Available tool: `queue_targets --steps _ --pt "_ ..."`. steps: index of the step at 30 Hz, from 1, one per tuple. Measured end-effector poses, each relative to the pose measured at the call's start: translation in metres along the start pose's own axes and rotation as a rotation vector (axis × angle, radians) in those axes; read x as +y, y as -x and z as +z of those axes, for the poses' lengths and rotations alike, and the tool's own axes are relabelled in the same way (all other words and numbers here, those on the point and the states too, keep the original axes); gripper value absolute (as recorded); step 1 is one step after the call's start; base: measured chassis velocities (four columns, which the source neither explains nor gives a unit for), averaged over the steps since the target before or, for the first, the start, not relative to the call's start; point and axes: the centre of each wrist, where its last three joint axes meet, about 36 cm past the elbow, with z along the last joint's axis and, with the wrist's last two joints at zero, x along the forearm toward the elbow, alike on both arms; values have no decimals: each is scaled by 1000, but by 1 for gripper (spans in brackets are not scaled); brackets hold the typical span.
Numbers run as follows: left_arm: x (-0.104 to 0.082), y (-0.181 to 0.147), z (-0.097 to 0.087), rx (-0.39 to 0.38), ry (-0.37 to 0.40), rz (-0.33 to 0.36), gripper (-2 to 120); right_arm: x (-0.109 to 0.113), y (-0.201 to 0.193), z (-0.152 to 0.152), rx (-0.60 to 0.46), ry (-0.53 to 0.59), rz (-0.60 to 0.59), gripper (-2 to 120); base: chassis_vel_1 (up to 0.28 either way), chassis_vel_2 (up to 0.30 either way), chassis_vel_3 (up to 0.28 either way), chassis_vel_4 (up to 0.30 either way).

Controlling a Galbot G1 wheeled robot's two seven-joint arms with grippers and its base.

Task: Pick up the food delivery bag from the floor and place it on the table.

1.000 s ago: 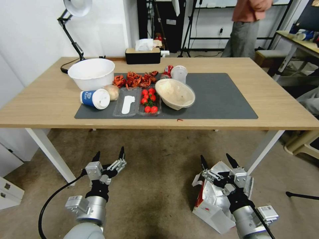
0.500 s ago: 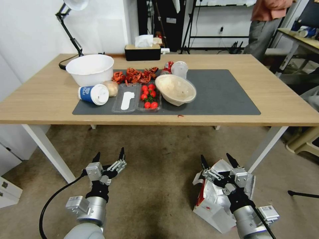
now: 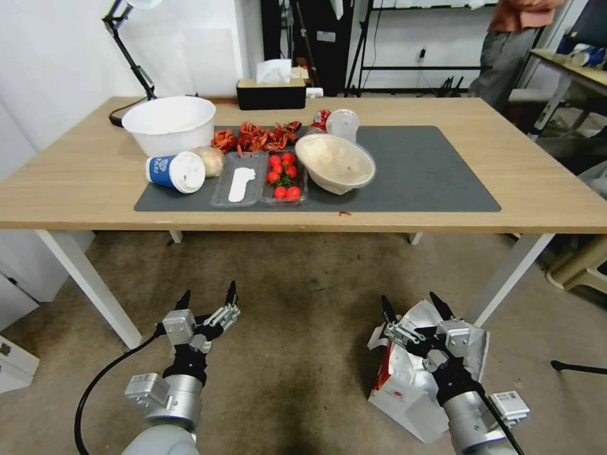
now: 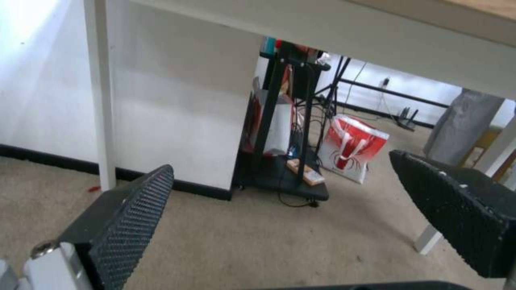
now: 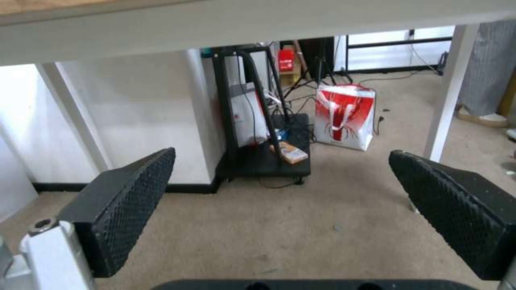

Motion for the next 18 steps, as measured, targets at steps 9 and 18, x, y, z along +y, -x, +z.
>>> queue_targets --steps 9,18 --pt "0 0 0 -1 0 -3 100 0 1 2 3 1 -1 100 0 0 0 0" --pt "0 0 0 -3 0 -5 100 -1 1 4 4 -1 -2 100 0 0 0 0"
